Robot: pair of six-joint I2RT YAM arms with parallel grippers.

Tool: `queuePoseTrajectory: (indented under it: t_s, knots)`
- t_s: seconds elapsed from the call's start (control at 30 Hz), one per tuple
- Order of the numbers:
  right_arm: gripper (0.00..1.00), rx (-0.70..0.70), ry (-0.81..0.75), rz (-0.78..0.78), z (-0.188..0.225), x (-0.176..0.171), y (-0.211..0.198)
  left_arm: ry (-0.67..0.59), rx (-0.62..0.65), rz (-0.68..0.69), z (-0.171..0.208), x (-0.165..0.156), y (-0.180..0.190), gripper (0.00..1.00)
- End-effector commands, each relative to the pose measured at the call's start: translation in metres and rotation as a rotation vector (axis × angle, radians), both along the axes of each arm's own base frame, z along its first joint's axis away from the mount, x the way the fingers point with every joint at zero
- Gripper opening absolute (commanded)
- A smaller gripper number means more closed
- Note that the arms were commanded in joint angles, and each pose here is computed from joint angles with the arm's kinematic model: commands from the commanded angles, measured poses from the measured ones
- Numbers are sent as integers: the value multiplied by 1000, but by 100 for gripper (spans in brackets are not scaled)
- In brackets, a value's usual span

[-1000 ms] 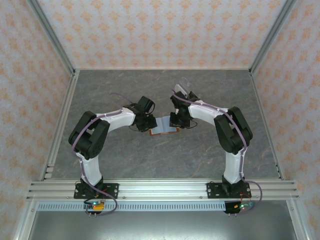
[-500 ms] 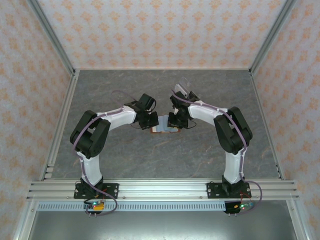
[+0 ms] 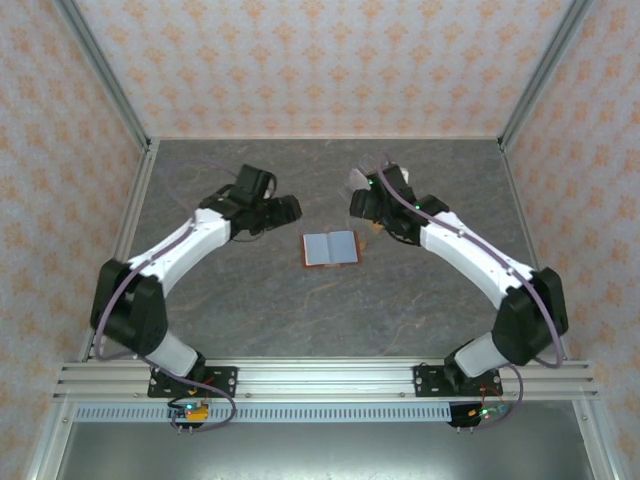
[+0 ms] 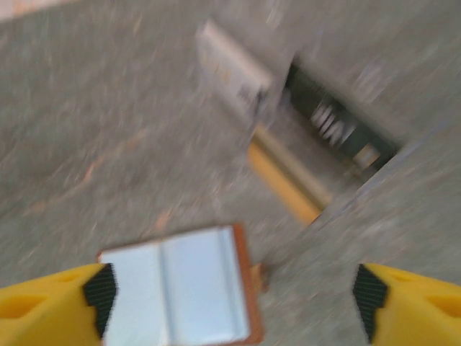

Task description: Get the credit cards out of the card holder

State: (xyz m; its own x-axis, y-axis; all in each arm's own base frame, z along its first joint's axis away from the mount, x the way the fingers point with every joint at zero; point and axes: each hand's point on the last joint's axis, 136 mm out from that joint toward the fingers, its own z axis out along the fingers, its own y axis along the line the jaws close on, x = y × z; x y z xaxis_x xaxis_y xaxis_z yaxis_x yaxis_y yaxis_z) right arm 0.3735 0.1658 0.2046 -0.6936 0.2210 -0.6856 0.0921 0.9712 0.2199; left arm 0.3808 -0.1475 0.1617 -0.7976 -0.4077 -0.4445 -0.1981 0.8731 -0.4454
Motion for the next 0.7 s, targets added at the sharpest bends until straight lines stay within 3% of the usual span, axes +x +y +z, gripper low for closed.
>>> queuePoseTrajectory:
  t_s: [0.0,0.2,0.3,0.4,0.6,0.67]
  knots:
    - [99,-198,-151,-212,27,11,-69,-17,201,144,1,-14,65,97]
    - [99,-282,-329,-501,65,-4,-150,-188,465,439,26,-37,158,100]
    - [99,-344,-369,-602,64,-15,-177,-199,576,535,30,-50,189,100]
    - [99,-417,-362,-661,45,-20,-202,-190,677,557,25,-57,206,100]
    - [99,-382,-340,-650,-14,-21,-226,-214,776,705,13,-73,233,100]
    - [99,-408,-356,-645,-28,-21,-229,-238,795,697,10,-74,234,100]
